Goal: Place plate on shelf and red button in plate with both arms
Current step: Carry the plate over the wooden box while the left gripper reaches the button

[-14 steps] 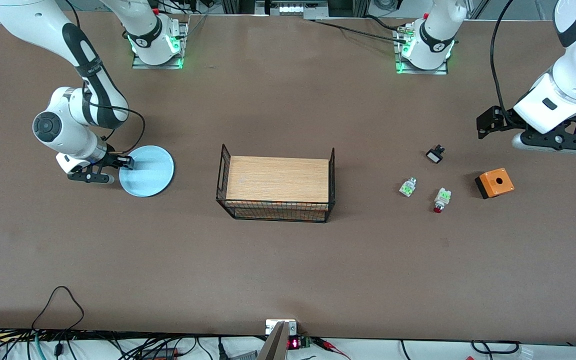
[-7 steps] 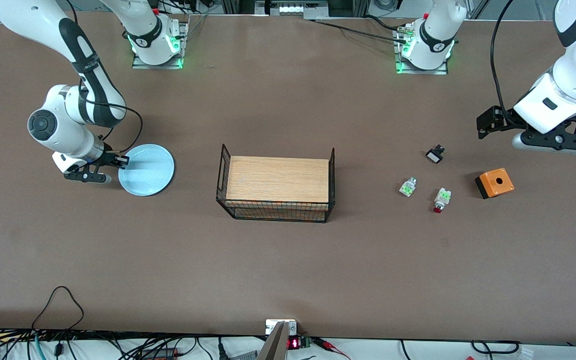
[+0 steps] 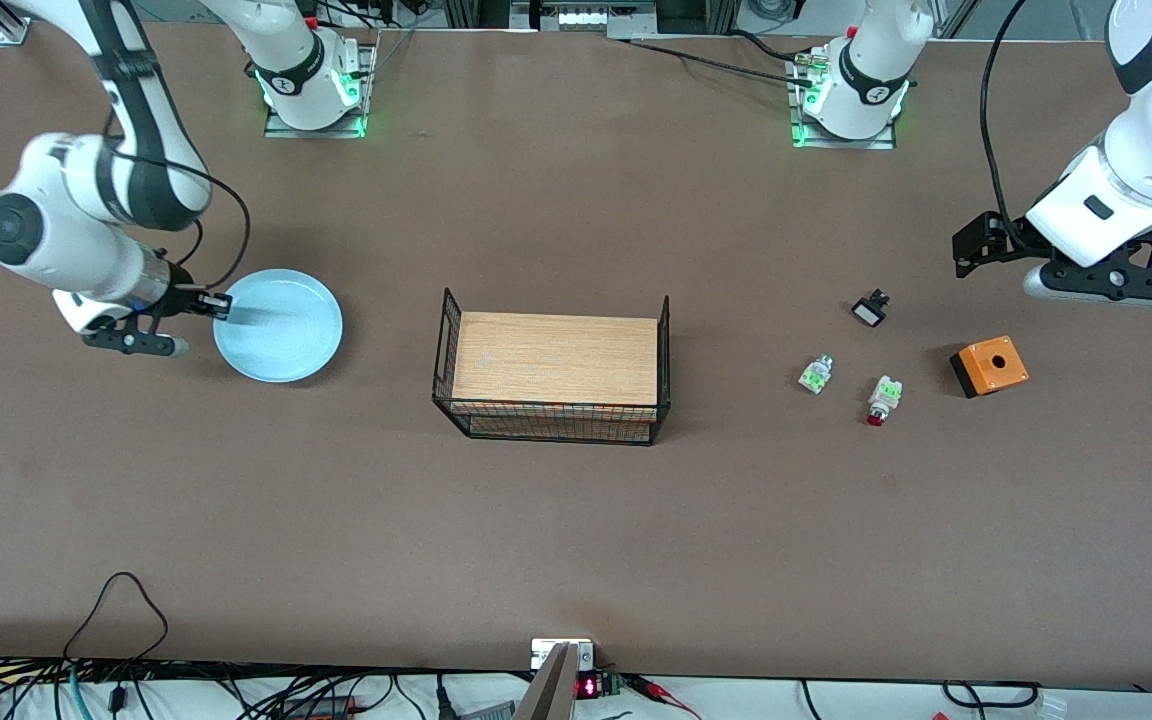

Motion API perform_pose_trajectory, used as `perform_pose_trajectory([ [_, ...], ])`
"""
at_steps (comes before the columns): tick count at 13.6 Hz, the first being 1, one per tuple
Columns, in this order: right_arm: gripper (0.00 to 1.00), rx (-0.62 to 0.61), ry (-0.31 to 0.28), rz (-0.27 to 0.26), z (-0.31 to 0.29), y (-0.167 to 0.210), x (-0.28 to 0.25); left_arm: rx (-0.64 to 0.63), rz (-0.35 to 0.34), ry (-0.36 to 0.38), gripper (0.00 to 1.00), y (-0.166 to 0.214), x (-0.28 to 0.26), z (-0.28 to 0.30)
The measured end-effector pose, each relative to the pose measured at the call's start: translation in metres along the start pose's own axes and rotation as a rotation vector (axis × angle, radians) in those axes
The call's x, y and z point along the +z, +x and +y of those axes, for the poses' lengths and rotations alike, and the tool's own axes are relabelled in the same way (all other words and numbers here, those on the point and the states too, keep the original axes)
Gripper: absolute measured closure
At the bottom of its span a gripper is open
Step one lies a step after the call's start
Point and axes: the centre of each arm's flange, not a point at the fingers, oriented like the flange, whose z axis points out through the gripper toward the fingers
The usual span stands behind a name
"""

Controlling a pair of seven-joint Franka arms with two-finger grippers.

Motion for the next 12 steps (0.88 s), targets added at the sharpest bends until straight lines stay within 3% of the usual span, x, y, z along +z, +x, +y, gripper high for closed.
perform_pose_trajectory([
  [6, 0.97, -0.027, 0.123, -0.052, -0.046, -0.008, -0.154, -0.006, -0.004, 0.000, 0.00, 0.000, 0.001, -0.004],
  [12, 0.97, 0.174, 0.107, -0.035, -0.180, -0.045, -0.210, -0.006, -0.007, 0.000, 0.00, 0.001, 0.003, -0.003],
])
